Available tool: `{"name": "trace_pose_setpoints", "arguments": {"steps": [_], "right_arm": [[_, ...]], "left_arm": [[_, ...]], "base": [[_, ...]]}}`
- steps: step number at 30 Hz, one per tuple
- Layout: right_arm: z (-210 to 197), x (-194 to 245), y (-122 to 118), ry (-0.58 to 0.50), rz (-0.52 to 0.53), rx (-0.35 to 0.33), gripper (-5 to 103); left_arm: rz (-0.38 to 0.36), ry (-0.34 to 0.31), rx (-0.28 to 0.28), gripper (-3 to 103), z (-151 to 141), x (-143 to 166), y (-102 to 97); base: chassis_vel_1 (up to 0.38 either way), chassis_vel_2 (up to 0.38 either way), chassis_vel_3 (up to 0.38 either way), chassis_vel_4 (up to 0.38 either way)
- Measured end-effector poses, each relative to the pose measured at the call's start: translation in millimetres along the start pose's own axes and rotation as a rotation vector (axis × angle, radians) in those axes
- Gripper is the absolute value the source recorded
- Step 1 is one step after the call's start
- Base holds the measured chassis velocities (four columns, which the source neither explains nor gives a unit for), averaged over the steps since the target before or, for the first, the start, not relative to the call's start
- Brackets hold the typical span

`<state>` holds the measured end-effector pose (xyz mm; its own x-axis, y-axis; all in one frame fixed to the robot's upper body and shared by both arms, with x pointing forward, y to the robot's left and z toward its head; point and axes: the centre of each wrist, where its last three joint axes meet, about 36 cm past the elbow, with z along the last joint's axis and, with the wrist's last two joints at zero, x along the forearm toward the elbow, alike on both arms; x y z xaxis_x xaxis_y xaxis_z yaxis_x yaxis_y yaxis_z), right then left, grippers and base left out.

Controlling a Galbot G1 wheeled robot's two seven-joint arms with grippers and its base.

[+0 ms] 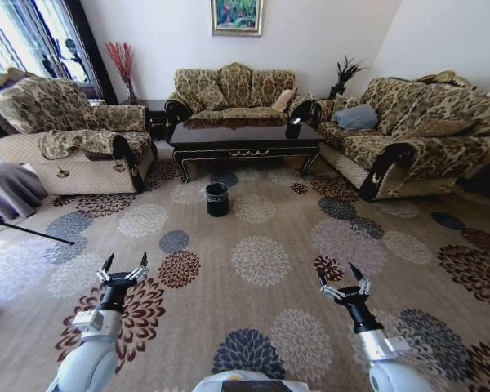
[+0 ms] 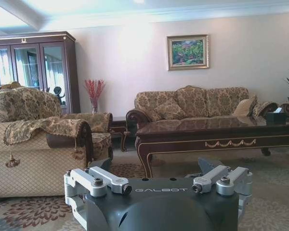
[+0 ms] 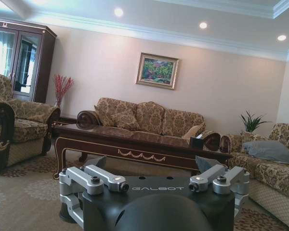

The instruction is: Move to the front of the table and pick up the trash from the floor, then place it into the trash bin.

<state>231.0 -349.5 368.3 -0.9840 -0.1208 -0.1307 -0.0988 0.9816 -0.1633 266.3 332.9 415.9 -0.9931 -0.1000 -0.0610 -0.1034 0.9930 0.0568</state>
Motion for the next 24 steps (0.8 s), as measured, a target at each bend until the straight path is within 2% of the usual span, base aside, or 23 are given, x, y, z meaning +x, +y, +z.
{"name": "trace_pose_setpoints", "arguments": {"steps": [24], "right_arm": [[0.0,0.0,0.0,0.000,0.000,0.000,100]], "left_arm": [[0.000,0.000,0.000,100,0.0,0.0,0.0]], "base": [[0.000,0.000,0.000,0.000]]}}
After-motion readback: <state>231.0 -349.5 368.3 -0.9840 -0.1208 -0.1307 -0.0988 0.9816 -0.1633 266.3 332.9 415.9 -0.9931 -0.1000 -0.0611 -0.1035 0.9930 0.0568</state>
